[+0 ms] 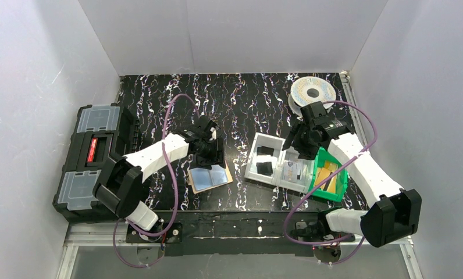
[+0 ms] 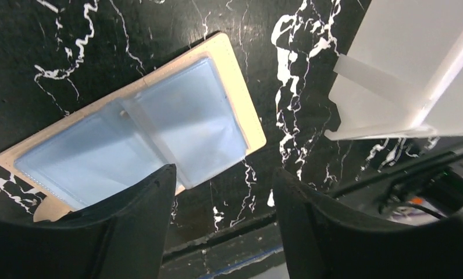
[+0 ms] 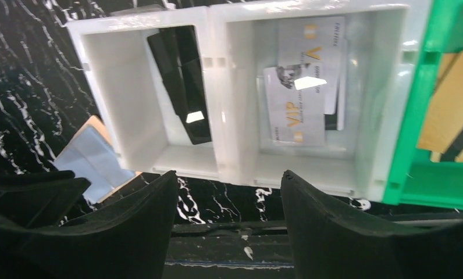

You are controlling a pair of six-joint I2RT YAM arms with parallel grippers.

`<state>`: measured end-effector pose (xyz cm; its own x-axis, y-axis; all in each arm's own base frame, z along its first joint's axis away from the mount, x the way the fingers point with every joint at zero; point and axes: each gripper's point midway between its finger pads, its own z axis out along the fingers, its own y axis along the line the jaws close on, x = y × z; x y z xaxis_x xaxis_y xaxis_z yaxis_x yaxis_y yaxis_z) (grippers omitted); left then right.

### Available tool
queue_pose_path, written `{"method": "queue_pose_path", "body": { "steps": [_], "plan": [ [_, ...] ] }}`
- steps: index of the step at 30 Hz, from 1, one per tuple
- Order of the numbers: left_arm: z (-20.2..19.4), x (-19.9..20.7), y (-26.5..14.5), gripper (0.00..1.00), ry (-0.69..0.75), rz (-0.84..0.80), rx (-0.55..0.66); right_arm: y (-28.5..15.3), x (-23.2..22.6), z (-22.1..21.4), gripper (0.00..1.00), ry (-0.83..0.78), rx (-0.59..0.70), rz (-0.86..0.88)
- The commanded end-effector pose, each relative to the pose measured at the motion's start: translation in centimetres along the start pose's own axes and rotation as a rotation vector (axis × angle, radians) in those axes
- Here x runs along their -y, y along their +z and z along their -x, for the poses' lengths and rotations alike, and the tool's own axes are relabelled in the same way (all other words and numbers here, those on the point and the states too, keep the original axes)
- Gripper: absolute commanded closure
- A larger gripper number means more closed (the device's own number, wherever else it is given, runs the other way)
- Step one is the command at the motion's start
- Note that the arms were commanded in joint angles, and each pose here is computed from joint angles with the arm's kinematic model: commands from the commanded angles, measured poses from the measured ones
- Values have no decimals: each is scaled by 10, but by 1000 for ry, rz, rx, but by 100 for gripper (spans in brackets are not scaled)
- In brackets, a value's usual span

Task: Take the credit cards out of the card holder
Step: Remove the credit card from the card holder.

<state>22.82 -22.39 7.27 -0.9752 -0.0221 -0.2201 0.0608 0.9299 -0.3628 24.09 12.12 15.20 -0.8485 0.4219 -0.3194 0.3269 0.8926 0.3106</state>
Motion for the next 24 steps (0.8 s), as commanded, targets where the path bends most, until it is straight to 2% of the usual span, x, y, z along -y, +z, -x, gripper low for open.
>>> {"method": "queue_pose_path", "body": {
  "steps": [1, 9, 18, 21, 24],
  "plan": [
    [11, -19, 1, 43, 82, 207, 65, 2, -35, 7, 28, -9, 9, 148],
    [-5, -20, 21, 44, 151, 317, 1, 6, -56, 8, 28, -40, 3, 226],
    [-15, -57, 42, 41, 165, 518, -69, 5, -69, 6, 28, -61, -4, 258],
    [-20, -63, 49, 44, 164, 544, -92, 4, -72, 6, 28, -66, -6, 261],
    [-22, -66, 55, 53, 162, 548, -105, 4, -73, 6, 28, -71, -8, 262]
  ]
}}
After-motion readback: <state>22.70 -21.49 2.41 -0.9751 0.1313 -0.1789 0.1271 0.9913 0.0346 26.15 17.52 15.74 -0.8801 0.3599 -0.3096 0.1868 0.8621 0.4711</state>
